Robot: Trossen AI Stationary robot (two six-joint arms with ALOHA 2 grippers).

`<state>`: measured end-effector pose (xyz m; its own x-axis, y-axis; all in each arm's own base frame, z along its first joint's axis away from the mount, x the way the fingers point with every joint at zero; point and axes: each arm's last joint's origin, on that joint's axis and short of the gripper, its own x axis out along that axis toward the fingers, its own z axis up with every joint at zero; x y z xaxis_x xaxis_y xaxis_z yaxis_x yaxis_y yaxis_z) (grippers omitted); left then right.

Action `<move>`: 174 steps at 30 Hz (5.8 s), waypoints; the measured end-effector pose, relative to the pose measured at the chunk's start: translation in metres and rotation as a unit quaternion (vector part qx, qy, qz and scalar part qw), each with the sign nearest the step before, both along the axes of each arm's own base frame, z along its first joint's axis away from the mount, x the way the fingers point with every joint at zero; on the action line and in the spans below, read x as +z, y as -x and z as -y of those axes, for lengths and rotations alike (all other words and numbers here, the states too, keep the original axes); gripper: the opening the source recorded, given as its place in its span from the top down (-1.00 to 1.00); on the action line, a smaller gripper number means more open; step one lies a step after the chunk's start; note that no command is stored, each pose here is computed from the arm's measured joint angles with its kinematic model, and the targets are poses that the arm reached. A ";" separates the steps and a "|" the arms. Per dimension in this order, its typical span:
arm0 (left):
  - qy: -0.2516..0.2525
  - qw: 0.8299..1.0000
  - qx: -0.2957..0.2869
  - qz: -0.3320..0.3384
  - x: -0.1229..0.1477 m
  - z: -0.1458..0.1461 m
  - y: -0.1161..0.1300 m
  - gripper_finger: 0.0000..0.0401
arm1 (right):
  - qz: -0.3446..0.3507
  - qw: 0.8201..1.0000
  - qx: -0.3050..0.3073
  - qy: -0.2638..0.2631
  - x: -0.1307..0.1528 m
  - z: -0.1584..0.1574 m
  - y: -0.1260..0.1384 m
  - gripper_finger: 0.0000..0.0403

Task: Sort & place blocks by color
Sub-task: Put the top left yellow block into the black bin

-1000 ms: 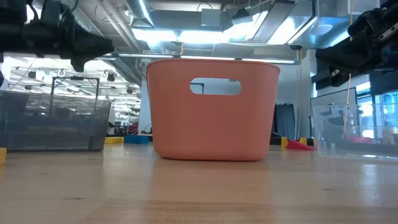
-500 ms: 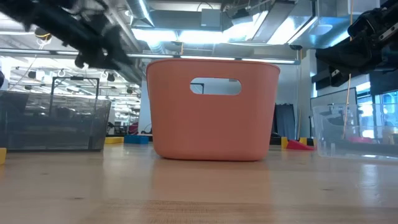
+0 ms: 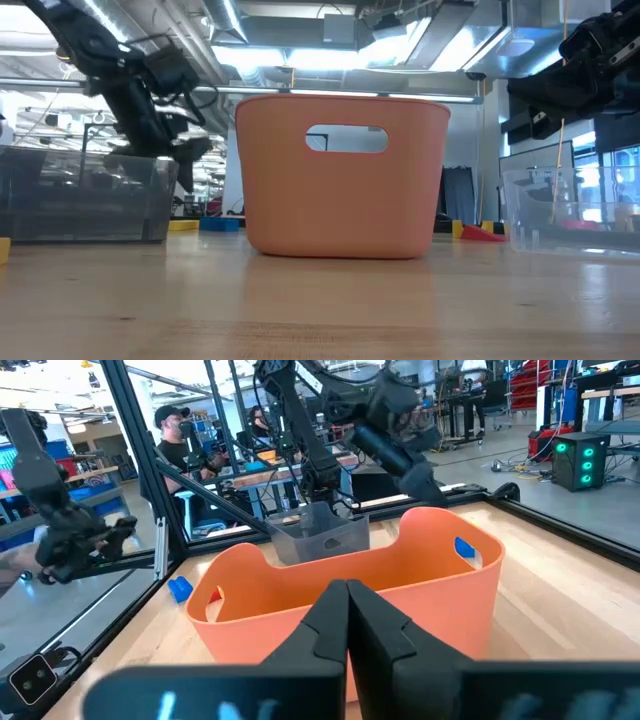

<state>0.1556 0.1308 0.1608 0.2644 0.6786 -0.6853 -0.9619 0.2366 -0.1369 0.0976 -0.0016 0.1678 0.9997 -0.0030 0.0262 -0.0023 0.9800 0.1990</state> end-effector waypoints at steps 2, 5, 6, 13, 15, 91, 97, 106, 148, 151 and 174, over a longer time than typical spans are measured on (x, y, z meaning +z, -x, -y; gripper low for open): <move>0.002 1.000 -0.002 0.006 -0.005 -0.004 -0.005 -0.29 | 0.000 1.000 0.000 0.000 0.000 0.000 0.000 0.98; 0.006 1.000 -0.005 0.004 -0.014 -0.008 -0.010 -0.29 | 0.000 1.000 0.000 0.000 0.000 0.000 0.000 0.98; 0.010 1.000 -0.004 -0.001 -0.017 -0.009 -0.011 -0.29 | 0.000 1.000 0.000 0.000 0.000 0.000 0.000 0.98; 0.030 0.999 0.008 -0.018 -0.037 -0.013 -0.017 -0.29 | 0.000 1.000 0.000 0.000 0.000 0.000 0.000 0.98; 0.037 0.999 0.010 -0.025 -0.041 -0.014 -0.017 -0.29 | 0.000 1.000 0.000 0.000 0.000 0.000 0.000 0.98; -0.269 0.908 -0.282 0.155 0.080 0.060 -0.035 0.44 | 0.000 1.000 0.000 0.000 0.000 0.000 0.000 0.98; -0.278 0.894 -0.312 0.159 0.071 0.072 -0.036 0.44 | 0.000 1.000 0.000 0.000 0.000 0.000 0.000 0.98; -0.314 0.838 -0.360 0.264 0.053 0.107 -0.021 0.44 | 0.000 1.000 0.000 0.000 0.000 0.000 0.000 0.98; -0.330 0.753 -0.498 0.274 0.057 0.131 -0.014 0.44 | 0.165 0.986 -0.024 -0.009 0.031 0.001 0.006 0.98; -0.333 0.754 -0.498 0.271 0.057 0.130 -0.014 0.44 | 0.194 0.979 -0.063 0.007 0.037 0.003 0.008 0.98; -0.015 0.875 -0.483 -0.013 0.100 0.168 -0.010 0.44 | 0.173 0.978 -0.110 0.033 0.035 0.006 0.002 0.39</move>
<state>0.1660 -0.0369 0.2613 0.7092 0.1648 -0.6854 -0.3137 0.9445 -0.0975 0.0960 -0.0075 0.2031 0.9063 -0.2036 0.3704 0.1539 0.9751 0.1595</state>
